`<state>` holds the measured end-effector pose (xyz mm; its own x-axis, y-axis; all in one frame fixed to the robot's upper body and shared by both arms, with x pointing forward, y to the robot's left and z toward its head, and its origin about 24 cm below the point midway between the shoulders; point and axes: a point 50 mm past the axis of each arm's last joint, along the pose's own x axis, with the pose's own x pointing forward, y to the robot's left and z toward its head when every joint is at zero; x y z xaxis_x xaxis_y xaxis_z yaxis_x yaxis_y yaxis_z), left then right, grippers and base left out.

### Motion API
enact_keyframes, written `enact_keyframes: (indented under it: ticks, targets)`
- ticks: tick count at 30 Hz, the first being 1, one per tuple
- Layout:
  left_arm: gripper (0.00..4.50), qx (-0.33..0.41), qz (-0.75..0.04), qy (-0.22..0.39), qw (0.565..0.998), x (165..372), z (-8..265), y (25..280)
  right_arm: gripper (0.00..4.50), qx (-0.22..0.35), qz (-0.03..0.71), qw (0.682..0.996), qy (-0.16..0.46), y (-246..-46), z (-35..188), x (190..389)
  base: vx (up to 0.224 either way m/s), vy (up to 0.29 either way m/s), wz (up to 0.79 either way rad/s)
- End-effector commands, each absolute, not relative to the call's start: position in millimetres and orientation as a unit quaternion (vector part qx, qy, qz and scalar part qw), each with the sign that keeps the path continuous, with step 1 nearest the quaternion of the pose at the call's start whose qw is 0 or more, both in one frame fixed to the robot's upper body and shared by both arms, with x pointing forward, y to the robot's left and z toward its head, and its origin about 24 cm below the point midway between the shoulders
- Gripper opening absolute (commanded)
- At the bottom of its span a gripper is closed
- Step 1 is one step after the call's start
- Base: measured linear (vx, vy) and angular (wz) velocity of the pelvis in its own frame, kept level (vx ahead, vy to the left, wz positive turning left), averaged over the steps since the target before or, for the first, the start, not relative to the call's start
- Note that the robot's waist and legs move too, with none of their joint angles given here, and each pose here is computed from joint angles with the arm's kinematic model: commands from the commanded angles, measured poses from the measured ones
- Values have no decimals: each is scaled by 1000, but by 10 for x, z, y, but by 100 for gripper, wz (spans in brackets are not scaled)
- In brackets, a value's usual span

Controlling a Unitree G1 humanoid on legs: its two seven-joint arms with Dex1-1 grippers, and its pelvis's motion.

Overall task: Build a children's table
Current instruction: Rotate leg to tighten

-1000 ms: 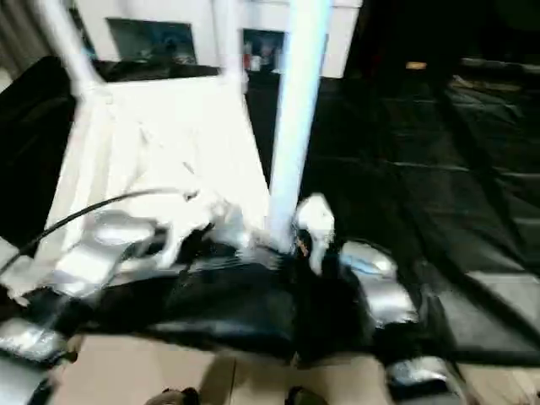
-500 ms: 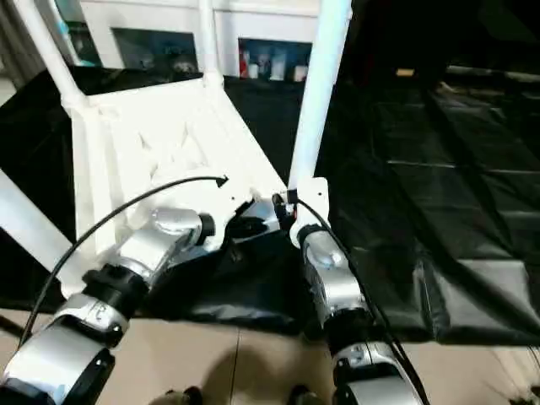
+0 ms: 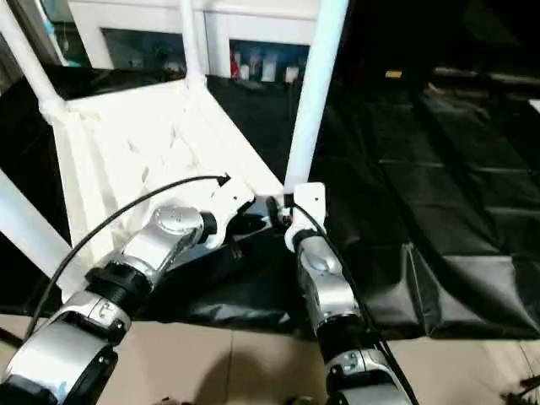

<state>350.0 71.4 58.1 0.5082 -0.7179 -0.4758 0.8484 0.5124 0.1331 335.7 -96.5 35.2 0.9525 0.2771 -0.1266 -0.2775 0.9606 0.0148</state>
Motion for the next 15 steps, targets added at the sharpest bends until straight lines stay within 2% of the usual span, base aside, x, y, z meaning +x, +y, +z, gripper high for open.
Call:
enact_keyframes:
  ticks: [1,2,7,9,11,12,13,15]
  targets:
    - [0,177,-464,264,827,3320,190,892,423,-27,193,978,74,-945,278,3286,0,0,0]
    - [0,177,-464,264,827,3320,190,892,423,-27,193,978,74,-945,278,3286,0,0,0]
    - [0,185,-513,251,800,3246,215,997,423,-38,282,959,14,-1169,457,3256,0,0,0]
    - [0,176,-561,235,774,3163,254,1016,423,-23,336,941,13,-1267,511,3223,0,0,0]
    - [0,173,-576,234,764,3130,266,1030,423,-22,354,935,14,-1301,527,3211,64,-33,2]
    - [0,172,-595,236,749,3082,287,1067,423,-25,390,920,17,-1356,556,3183,69,-26,1]
    - [0,172,-595,236,749,3082,287,1067,423,-25,390,920,17,-1356,556,3183,67,-16,0]
    - [0,178,-610,237,735,3040,314,1109,423,-46,431,901,13,-1402,587,3143,61,-6,-1]
